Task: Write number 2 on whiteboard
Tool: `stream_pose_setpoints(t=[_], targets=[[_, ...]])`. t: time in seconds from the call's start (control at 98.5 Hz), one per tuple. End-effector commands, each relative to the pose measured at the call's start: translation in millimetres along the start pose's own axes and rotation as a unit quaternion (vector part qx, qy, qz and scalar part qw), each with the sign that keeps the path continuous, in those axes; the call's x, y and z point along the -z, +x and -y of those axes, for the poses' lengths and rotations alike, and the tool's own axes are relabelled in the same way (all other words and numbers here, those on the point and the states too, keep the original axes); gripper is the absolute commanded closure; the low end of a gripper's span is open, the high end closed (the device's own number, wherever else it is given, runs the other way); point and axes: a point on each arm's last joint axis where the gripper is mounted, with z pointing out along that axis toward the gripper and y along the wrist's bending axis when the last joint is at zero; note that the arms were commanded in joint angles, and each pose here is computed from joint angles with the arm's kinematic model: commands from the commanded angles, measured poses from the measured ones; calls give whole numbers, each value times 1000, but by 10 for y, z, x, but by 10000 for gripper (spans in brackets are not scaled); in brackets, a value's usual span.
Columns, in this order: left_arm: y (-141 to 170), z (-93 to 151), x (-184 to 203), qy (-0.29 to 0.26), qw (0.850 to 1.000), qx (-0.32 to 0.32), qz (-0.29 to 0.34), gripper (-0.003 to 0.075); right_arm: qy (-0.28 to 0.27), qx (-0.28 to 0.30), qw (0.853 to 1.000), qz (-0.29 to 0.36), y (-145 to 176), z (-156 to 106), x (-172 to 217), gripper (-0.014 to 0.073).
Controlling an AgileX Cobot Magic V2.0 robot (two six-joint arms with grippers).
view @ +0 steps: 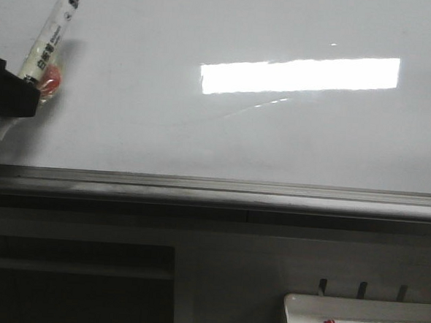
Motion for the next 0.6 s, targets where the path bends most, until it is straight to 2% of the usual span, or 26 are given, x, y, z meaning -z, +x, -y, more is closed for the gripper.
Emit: stream_pose_setpoints(t=[0.0,0.091,0.162,0.203,0.366,0.416,0.467,0.589], targets=[[-177,128,118,32,996,-62,55,741,-78,60,994,54,-264,-198,112,646],[-161,268,222,70,990,-115,50,741,-134,104,984,55,-357,-346,133,646],[-125,370,297,99,978,-177,42,741,-162,125,977,61,-423,-437,120,646],[-102,437,339,116,967,-221,40,741,-175,131,974,68,-453,-483,97,646],[-96,595,440,156,930,-324,72,741,-213,158,962,70,-487,-661,-41,627],[-89,624,450,162,920,-348,78,741,-229,182,954,60,-476,-735,-81,581],[-85,643,457,166,912,-366,82,741,-243,192,950,46,-482,-809,-120,496],[-82,648,455,167,909,-373,82,741,-270,206,940,36,-548,-973,-171,297]])
